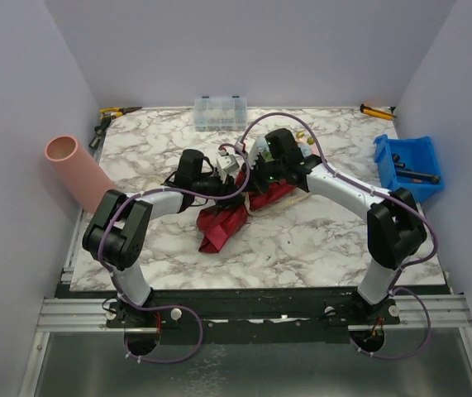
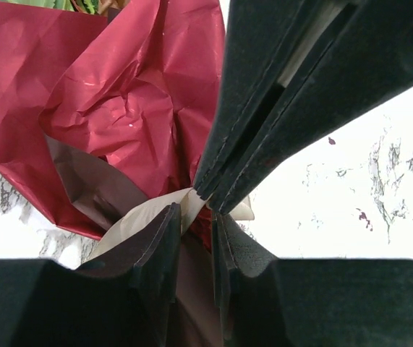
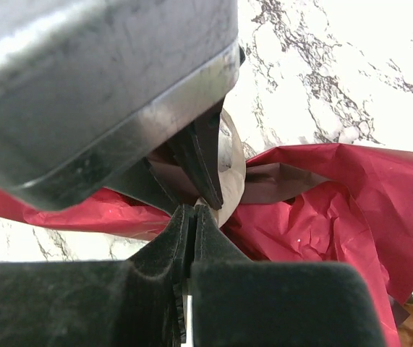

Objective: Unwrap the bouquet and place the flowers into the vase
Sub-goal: Untie the ribbon from the wrapping paper.

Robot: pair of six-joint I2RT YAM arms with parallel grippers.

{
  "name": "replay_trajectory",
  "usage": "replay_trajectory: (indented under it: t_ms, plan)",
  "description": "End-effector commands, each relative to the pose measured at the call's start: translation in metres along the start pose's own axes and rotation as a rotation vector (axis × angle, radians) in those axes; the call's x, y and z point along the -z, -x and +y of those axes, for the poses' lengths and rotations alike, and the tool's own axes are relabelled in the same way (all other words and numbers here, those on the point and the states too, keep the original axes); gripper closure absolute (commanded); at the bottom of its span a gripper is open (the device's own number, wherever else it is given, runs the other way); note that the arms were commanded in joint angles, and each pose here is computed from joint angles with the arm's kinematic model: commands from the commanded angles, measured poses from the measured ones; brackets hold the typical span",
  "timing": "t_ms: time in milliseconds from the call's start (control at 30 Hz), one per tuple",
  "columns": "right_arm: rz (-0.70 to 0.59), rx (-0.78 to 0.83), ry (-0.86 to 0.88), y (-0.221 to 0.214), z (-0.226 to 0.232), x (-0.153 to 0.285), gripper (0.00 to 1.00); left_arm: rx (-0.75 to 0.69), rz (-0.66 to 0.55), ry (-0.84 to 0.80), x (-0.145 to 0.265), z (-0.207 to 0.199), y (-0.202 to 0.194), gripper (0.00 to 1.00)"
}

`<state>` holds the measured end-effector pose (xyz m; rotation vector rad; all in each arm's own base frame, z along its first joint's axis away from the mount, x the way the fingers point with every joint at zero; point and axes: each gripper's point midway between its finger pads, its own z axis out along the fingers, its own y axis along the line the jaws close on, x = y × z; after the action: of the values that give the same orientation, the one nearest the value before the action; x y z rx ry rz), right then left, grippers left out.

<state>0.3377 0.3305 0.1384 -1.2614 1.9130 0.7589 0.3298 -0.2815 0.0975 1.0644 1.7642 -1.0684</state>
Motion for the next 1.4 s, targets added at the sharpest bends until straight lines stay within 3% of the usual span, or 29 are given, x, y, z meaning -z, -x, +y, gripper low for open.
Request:
replay_trajectory:
  t_ms: [0, 267, 467, 767, 1000, 1167, 1367]
  plan:
    - [-0.057, 0.020, -0.010, 0.016, 0.000, 0.012, 0.99, -0.048, -0.018, 0.027, -0.004, 0.008, 0.005, 0.71]
    - [-0.077, 0.024, -0.023, 0.023, -0.003, 0.021, 0.99, -0.063, -0.026, 0.037, 0.001, 0.009, 0.005, 0.71]
    - [-0.083, 0.023, -0.033, 0.023, -0.005, 0.024, 0.99, -0.046, -0.047, 0.049, 0.003, 0.010, 0.018, 1.00]
    - [-0.048, 0.003, -0.084, 0.010, -0.020, 0.020, 0.99, 0.031, -0.066, 0.019, 0.019, 0.001, 0.047, 1.00]
    - [-0.032, -0.041, -0.142, 0.006, -0.038, 0.025, 0.75, 0.130, -0.047, 0.013, 0.023, -0.002, 0.065, 1.00]
    - [-0.067, -0.049, -0.165, 0.012, -0.045, 0.040, 0.43, 0.198, -0.051, 0.017, 0.029, -0.009, 0.086, 1.00]
    - [-0.134, -0.046, -0.130, 0.023, -0.036, 0.057, 0.40, 0.227, -0.035, 0.089, 0.035, -0.003, 0.094, 1.00]
